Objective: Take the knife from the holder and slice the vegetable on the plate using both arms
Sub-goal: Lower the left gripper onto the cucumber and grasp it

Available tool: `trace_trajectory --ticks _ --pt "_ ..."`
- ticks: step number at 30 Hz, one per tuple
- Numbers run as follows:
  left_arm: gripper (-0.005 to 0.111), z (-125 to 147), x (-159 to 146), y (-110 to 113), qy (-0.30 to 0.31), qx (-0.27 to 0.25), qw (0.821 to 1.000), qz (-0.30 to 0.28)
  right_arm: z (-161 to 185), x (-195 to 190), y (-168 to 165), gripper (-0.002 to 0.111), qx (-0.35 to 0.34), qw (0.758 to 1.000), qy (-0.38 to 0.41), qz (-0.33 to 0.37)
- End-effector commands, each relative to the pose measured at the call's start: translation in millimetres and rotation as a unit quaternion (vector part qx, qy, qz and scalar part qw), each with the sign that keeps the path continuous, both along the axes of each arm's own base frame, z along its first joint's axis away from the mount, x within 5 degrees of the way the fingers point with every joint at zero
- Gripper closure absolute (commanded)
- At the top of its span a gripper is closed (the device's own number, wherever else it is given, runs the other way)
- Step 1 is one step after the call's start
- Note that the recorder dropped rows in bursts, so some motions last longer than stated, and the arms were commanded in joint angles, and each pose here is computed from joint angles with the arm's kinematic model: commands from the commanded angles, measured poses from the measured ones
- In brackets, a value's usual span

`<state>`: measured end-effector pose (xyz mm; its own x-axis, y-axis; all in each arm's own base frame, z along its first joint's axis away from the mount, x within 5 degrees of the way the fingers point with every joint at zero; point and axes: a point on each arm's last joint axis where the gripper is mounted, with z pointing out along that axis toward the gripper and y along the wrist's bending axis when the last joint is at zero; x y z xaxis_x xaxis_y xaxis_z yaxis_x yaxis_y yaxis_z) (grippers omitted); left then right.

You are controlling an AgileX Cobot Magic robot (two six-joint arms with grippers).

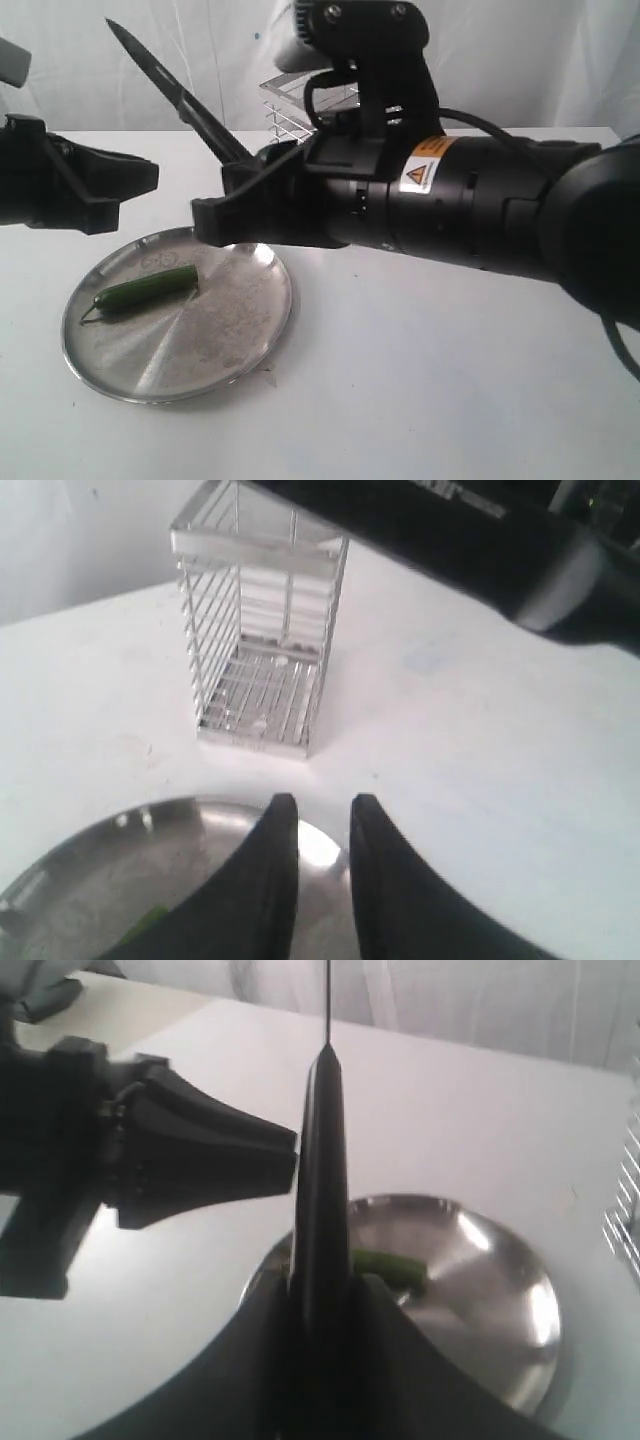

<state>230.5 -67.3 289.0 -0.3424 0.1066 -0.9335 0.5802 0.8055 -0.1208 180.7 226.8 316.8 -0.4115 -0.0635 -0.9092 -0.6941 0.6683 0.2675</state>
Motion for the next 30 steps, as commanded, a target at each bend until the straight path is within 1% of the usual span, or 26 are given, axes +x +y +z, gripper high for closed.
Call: trace_trajectory --ticks 1,5,6,8,10,11,13,16,17,18,20,21,22,24,25,26,30 --pt "0.081 -6 -1 4 0.035 0.032 0.999 0.018 -17 4 -6 0.108 -0.053 0.996 0.073 0.001" --pt "0.081 -9 -3 3 0.045 0.048 0.998 0.006 -35 7 -1 0.108 -0.088 0.991 0.105 0.009" --pt "0.081 -10 -4 2 0.047 0.058 0.997 -0.008 -41 9 2 0.108 -0.092 0.989 0.116 0.005" --pt "0.079 -14 -7 2 0.047 0.094 0.994 -0.033 -50 12 5 0.108 -0.1 0.987 0.128 0.001" --pt "0.068 -25 -8 6 0.055 0.127 0.99 -0.032 -62 16 9 0.108 -0.107 0.983 0.146 -0.005" --pt "0.053 -38 -9 8 0.071 0.144 0.987 -0.027 -74 20 13 0.108 -0.114 0.979 0.167 -0.013" --pt "0.041 -52 -8 7 0.089 0.157 0.983 -0.032 -89 23 17 0.108 -0.125 0.973 0.191 -0.021" --pt "0.044 -66 -3 -3 0.082 0.198 0.975 -0.063 -97 26 20 0.108 -0.13 0.972 0.197 -0.025" --pt "0.044 -73 2 -4 0.078 0.222 0.97 -0.064 -97 26 20 0.108 -0.128 0.972 0.194 -0.026" --pt "0.044 -78 6 -5 0.077 0.236 0.967 -0.059 -97 27 20 0.108 -0.126 0.973 0.193 -0.027" --pt "0.044 -97 21 2 0.066 0.308 0.948 -0.042 -96 27 21 0.108 -0.122 0.974 0.189 -0.028" --pt "0.044 -100 25 3 0.064 0.32 0.944 -0.04 -96 28 21 0.108 -0.121 0.974 0.188 -0.029" --pt "0.044 -107 34 3 0.056 0.35 0.933 -0.057 -95 28 21 0.108 -0.118 0.975 0.184 -0.03" --pt "0.044 -112 46 0 0.045 0.375 0.922 -0.081 -95 29 21 0.108 -0.114 0.976 0.182 -0.031" --pt "0.044 -112 50 1 0.039 0.383 0.919 -0.08 -94 29 21 0.108 -0.114 0.976 0.181 -0.032" --pt "0.044 -112 60 3 0.028 0.406 0.911 -0.064 -94 29 21 0.108 -0.115 0.977 0.177 -0.03" --pt "0.044 -115 73 1 0.025 0.411 0.909 -0.066 -93 30 22 0.108 -0.113 0.979 0.166 -0.029"
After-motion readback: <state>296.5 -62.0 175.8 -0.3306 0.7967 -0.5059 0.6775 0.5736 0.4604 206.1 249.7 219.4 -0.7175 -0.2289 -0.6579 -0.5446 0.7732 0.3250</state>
